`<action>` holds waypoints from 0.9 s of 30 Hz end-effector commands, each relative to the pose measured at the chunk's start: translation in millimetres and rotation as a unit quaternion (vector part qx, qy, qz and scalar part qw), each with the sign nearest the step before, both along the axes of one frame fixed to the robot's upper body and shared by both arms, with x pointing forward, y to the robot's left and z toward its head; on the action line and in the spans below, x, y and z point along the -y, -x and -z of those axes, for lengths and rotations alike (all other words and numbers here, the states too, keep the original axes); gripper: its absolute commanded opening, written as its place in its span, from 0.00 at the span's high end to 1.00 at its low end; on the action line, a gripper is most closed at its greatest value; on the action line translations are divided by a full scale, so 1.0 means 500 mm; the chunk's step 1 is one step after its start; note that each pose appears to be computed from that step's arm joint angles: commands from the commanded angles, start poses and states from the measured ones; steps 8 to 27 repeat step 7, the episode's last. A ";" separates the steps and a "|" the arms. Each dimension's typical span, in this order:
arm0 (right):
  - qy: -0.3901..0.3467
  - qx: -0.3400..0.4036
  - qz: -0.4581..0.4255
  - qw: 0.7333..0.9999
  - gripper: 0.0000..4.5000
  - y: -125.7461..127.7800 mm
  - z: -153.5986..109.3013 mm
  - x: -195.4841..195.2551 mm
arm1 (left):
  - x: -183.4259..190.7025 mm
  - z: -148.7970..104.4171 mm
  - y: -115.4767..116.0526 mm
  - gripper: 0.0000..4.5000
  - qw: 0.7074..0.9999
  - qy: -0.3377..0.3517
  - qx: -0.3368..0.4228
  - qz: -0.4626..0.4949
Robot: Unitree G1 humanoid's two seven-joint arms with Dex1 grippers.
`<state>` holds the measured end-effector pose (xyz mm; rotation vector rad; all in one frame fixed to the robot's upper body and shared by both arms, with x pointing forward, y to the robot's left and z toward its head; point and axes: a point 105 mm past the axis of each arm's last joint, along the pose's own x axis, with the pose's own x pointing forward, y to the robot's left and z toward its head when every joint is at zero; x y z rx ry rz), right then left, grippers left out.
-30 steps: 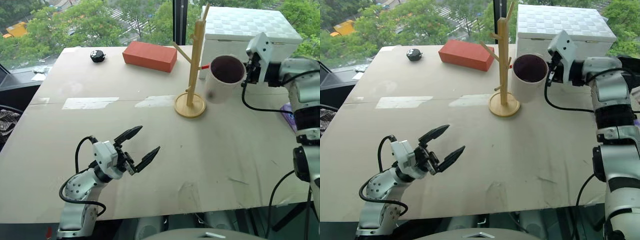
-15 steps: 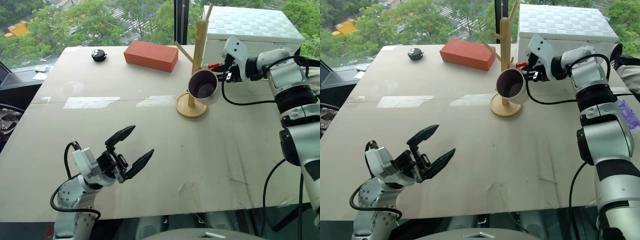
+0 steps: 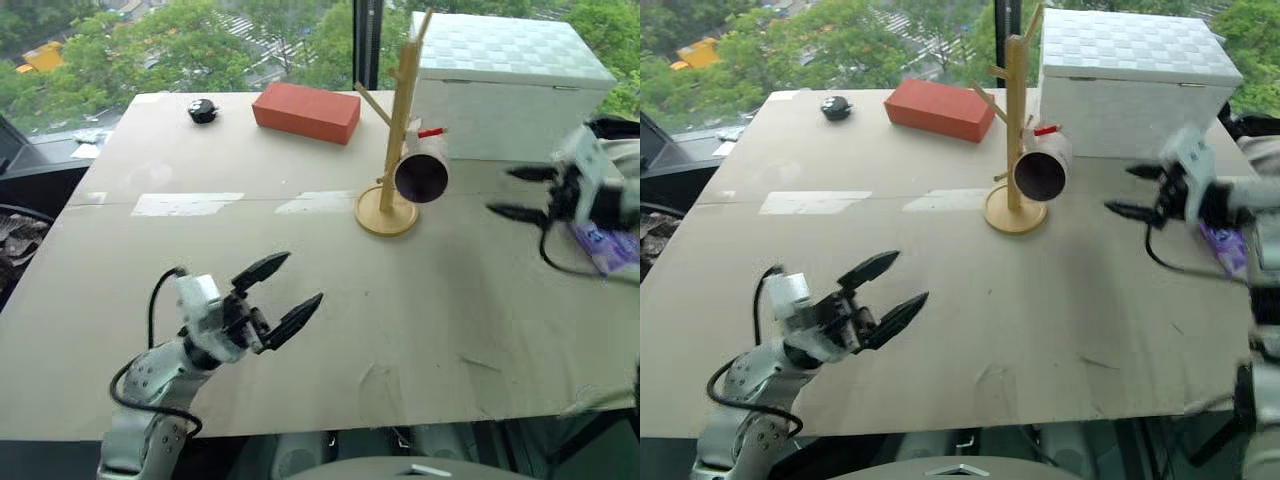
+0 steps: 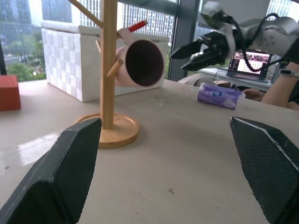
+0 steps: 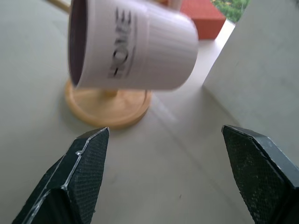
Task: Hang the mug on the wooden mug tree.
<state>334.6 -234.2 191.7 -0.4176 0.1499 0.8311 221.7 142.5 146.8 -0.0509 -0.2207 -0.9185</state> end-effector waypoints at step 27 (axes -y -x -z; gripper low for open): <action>-0.065 0.008 0.106 0.992 0.14 0.157 0.102 0.015 | -0.001 0.028 -0.001 0.00 0.994 -0.073 -0.076 0.020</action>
